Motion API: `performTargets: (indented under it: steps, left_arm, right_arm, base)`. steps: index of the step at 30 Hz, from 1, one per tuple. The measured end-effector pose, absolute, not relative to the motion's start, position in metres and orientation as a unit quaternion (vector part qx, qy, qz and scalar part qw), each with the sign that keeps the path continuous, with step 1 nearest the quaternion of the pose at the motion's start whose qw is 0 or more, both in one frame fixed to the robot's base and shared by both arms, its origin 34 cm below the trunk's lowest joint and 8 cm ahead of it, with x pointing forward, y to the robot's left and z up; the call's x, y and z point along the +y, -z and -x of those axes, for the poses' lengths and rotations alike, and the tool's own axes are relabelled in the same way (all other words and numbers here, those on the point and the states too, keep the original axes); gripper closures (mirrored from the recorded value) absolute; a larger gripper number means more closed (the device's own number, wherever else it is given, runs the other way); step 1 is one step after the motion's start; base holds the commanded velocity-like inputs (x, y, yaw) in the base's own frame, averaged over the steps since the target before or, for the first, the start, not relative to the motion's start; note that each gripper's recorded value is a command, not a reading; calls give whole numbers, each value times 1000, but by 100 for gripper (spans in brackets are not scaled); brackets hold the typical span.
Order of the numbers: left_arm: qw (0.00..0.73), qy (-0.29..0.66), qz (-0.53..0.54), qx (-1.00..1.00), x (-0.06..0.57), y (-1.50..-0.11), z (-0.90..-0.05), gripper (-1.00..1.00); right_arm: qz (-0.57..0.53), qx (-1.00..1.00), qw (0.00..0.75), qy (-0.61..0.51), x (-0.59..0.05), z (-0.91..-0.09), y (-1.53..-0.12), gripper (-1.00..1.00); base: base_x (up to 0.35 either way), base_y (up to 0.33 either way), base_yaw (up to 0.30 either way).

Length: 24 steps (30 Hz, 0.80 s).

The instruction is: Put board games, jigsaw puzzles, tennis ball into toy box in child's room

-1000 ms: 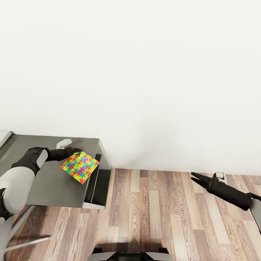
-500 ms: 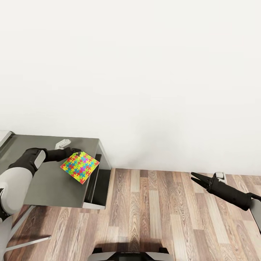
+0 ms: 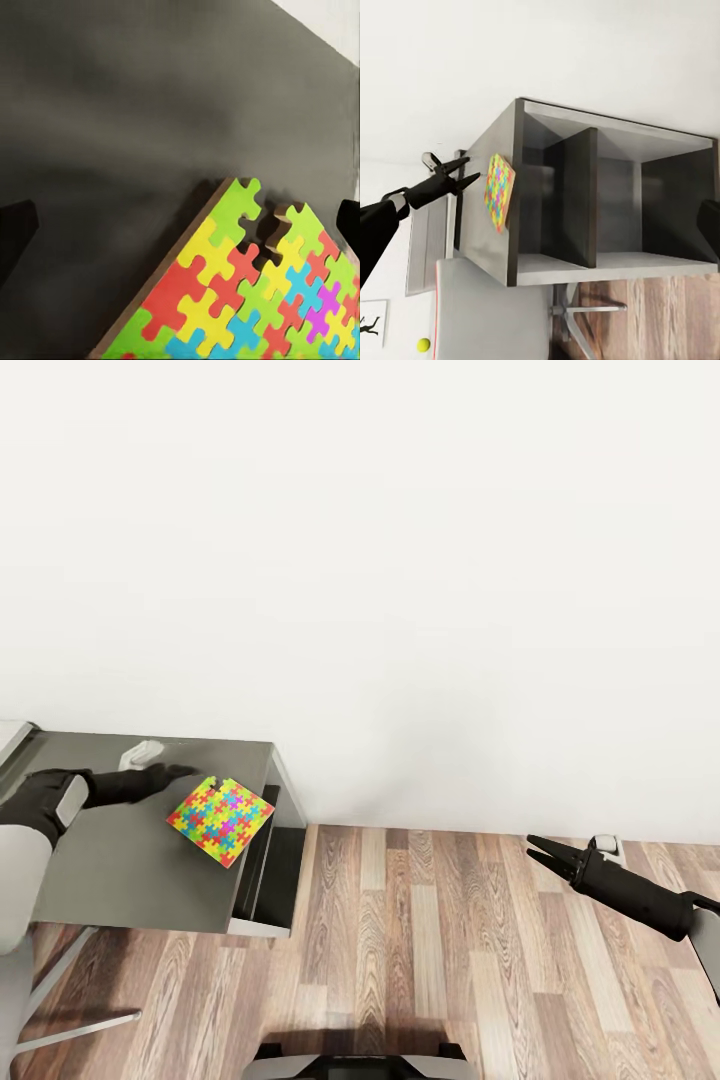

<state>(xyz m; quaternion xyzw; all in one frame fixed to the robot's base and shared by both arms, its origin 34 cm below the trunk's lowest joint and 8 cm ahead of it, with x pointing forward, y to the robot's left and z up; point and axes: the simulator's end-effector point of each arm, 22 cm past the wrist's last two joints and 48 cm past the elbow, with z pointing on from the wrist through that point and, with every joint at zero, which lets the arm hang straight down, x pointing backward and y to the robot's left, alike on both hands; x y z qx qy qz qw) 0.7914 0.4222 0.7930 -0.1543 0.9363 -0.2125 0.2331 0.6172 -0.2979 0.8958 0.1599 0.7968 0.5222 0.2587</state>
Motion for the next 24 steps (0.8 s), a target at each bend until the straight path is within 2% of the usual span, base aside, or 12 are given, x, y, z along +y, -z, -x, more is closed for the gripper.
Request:
performTargets:
  steps: [7,14,24]
  left_arm:
    - [270,272,135,914,441,-841,-799,-100]
    - [287,311,129,897,459,-875,-796,-100]
    - [291,460,100,833,409,-928,-792,-100]
  right_arm:
    - [-160,797,259,-521,-298,-617,-895,-100]
    - [-146,796,291,-510,-301,-624,-896,-100]
    - [-158,805,271,-504,-286,-608,-853,-100]
  base:
    - [0,0,0]
    - [0,0,0]
    - [0,0,0]
